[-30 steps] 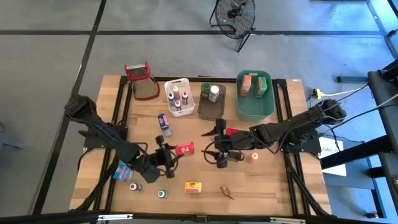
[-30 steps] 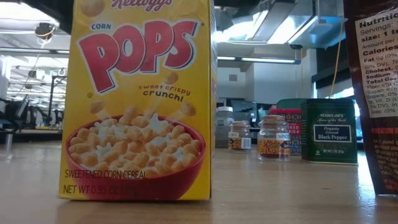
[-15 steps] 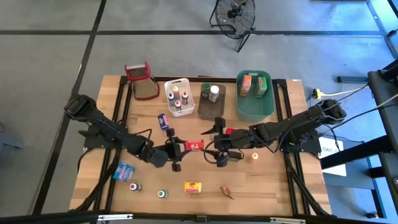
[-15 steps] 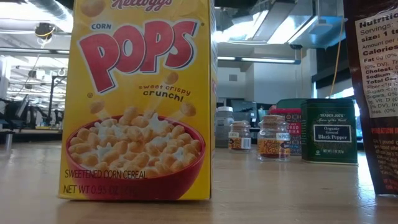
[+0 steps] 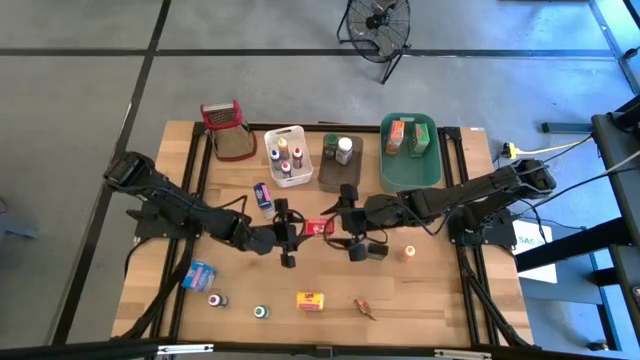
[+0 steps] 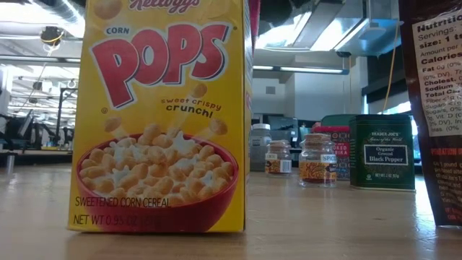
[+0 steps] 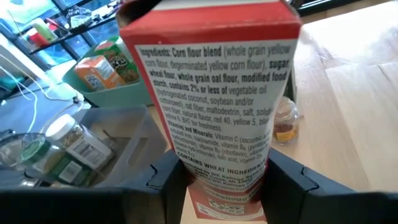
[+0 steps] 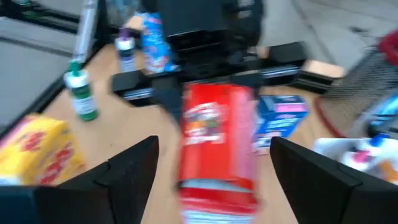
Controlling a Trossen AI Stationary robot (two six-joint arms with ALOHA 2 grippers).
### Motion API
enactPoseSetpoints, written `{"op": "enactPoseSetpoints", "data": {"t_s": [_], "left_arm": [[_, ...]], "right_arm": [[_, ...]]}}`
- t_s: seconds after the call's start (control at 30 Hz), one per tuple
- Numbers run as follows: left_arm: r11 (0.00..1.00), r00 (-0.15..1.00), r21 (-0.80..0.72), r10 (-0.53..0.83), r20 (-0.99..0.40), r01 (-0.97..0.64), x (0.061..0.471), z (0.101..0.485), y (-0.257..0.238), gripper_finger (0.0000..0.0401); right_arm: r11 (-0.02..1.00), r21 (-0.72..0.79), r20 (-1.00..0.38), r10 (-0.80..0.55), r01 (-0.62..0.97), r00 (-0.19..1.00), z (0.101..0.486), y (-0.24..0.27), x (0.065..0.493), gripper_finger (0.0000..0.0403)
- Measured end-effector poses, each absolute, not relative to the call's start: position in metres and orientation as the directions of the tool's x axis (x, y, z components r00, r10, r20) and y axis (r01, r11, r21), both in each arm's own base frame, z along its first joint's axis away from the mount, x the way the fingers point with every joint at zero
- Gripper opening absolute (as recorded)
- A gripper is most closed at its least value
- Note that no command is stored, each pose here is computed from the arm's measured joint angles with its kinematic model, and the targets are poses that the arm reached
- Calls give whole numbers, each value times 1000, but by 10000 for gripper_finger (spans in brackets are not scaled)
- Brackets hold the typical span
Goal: Pick & Place Kitchen Items
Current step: Put the red cereal box into the green bin
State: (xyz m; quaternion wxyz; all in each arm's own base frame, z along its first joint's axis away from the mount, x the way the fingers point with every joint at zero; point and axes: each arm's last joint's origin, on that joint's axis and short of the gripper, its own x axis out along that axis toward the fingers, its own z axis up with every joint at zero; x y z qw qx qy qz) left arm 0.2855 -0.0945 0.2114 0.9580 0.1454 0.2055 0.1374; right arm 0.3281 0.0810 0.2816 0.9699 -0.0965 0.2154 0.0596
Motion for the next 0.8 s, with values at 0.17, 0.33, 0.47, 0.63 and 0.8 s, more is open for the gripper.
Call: {"op": "enactPoseSetpoints", "data": {"t_s": [0.17, 0.33, 0.47, 0.63, 0.8], "left_arm": [[931, 895, 314, 293, -337, -186, 289, 214, -91, 155], [932, 895, 309, 295, -335, -192, 290, 215, -88, 155], [937, 899, 298, 280, -336, -180, 291, 215, -86, 155], [940, 899, 292, 276, -339, -178, 292, 215, -84, 155], [940, 899, 292, 275, -341, -177, 292, 215, -83, 155]], "right_arm": [[977, -144, -447, 80, -160, 891, 280, 77, 329, 309], [977, -146, -465, 69, -153, 882, 271, 74, 334, 306], [978, -149, -477, 61, -149, 877, 265, 74, 338, 290], [975, -171, -476, 47, -145, 878, 265, 73, 339, 253], [974, -190, -474, 19, -124, 881, 265, 73, 339, 203]]}}
